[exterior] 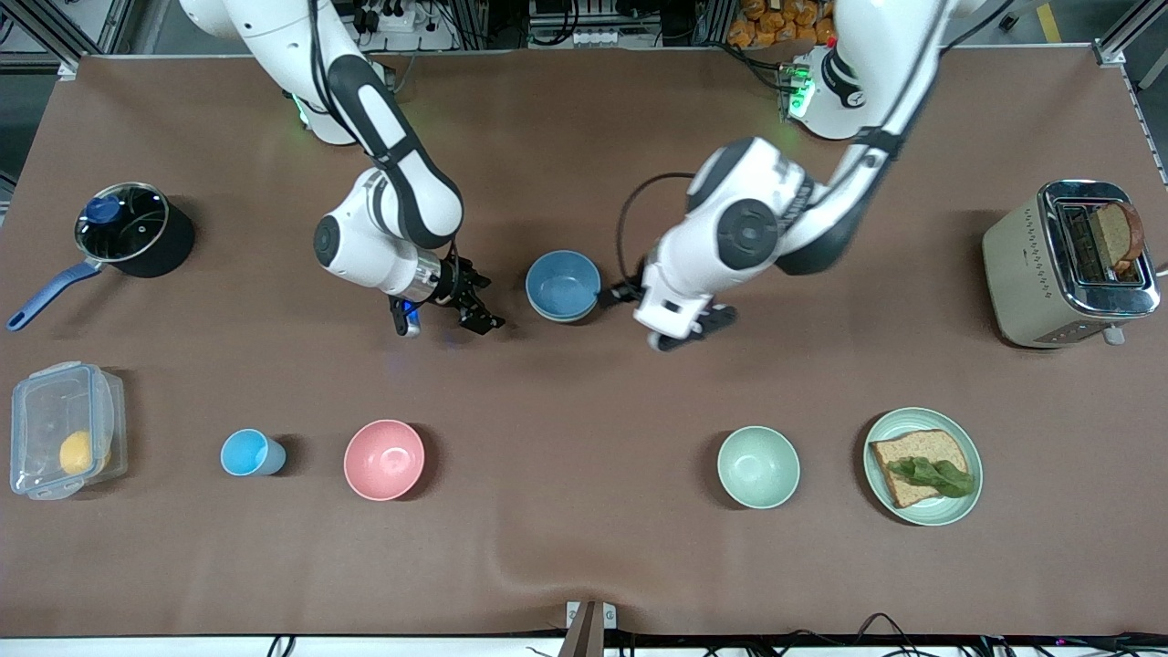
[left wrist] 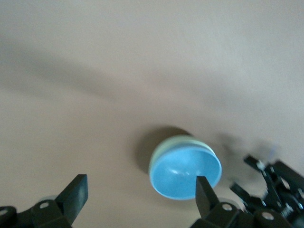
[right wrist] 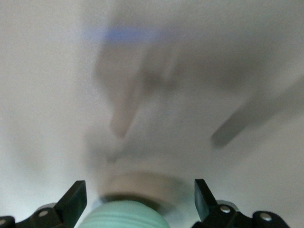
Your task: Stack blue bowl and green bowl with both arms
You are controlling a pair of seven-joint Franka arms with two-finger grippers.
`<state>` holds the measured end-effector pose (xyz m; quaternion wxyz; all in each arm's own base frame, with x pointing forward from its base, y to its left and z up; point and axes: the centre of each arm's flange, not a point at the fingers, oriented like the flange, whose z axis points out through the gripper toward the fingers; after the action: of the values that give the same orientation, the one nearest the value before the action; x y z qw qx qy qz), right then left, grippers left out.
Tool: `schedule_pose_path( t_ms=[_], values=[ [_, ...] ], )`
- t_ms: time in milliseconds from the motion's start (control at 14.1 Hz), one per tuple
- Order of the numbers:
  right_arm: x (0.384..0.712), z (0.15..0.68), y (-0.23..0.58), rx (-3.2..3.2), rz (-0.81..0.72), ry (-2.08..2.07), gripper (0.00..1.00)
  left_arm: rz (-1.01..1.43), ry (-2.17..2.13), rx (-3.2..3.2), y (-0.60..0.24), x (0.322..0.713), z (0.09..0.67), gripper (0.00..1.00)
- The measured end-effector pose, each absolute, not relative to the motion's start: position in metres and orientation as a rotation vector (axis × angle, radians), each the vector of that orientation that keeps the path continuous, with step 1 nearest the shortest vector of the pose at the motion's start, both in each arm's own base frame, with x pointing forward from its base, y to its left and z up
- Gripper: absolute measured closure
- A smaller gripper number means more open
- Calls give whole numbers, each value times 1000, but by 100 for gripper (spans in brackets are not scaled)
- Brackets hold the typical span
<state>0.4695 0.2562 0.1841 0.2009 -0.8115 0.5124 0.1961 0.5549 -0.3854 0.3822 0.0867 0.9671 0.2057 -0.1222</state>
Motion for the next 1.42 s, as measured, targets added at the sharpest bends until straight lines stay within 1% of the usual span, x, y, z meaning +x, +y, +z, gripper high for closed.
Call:
schedule_pose_path(
  t_ms=[284, 640, 782, 924, 1209, 1422],
  values=[
    [493, 220, 191, -2420, 718, 1291, 0, -260, 620, 2968, -322, 580, 428, 0],
    [530, 287, 123, -2826, 751, 1063, 0, -230, 541, 2998, -218, 602, 478, 0],
    [550, 324, 104, -2920, 723, 1008, 0, -217, 485, 3014, -183, 606, 491, 0],
    [568, 359, 77, -3002, 662, 874, 0, -195, 421, 3036, -154, 608, 501, 0],
    [586, 417, 24, -3069, 609, 691, 0, -158, 395, 3040, -111, 613, 513, 0],
    [597, 503, 33, -3087, 507, 632, 0, -129, 358, 3065, -74, 619, 515, 0]
  ],
)
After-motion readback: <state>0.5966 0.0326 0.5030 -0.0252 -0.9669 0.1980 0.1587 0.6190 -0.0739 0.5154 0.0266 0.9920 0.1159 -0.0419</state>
